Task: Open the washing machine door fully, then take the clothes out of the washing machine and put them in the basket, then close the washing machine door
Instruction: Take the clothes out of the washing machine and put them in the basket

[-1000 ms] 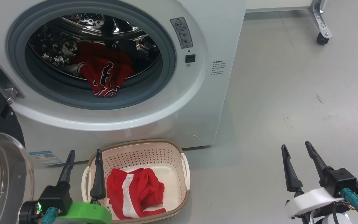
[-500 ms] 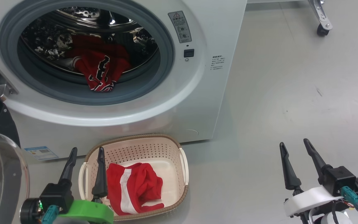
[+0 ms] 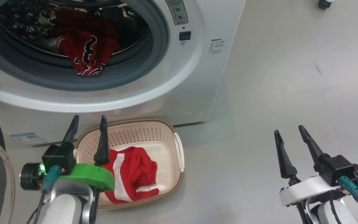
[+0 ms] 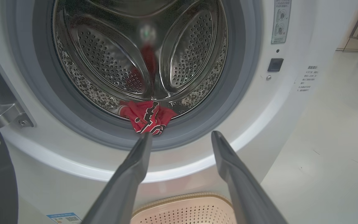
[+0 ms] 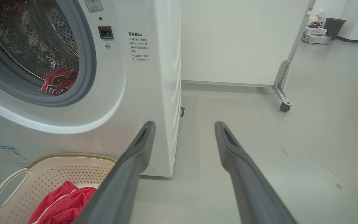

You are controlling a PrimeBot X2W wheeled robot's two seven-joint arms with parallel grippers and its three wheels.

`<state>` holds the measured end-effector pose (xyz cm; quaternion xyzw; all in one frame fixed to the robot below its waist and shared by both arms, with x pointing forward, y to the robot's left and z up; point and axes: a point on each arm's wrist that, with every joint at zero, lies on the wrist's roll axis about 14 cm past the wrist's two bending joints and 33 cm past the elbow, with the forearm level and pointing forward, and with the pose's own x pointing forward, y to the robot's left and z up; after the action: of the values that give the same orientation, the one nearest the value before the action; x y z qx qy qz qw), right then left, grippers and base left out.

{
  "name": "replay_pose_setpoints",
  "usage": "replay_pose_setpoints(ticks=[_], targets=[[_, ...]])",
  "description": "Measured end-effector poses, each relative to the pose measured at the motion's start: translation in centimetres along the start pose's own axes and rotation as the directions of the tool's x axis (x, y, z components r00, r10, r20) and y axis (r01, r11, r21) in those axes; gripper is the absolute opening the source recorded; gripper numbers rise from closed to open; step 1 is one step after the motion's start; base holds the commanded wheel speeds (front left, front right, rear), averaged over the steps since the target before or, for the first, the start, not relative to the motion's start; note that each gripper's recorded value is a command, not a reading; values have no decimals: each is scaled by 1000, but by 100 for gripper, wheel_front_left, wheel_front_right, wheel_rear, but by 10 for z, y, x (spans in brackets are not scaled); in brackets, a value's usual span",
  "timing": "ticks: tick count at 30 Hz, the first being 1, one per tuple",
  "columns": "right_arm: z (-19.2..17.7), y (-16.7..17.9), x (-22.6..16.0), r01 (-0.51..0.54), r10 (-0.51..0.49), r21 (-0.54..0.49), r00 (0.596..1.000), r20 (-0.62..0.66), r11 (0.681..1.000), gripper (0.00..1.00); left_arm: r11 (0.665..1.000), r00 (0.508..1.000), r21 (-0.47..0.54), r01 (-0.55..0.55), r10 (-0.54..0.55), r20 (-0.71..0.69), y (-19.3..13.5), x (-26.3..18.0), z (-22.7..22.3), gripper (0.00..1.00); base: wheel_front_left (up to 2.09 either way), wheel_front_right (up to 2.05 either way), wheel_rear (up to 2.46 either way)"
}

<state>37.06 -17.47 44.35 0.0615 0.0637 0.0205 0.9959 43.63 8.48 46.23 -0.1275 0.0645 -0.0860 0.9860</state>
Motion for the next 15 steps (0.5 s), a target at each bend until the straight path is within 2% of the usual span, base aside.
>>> replay_pose_setpoints(ticks=[15], targets=[[-14, -9, 18, 19, -18, 22, 999, -40, 1000, 100, 1000, 981, -30, -7, 1, -193, 12, 75, -40, 100, 0, 0, 0]])
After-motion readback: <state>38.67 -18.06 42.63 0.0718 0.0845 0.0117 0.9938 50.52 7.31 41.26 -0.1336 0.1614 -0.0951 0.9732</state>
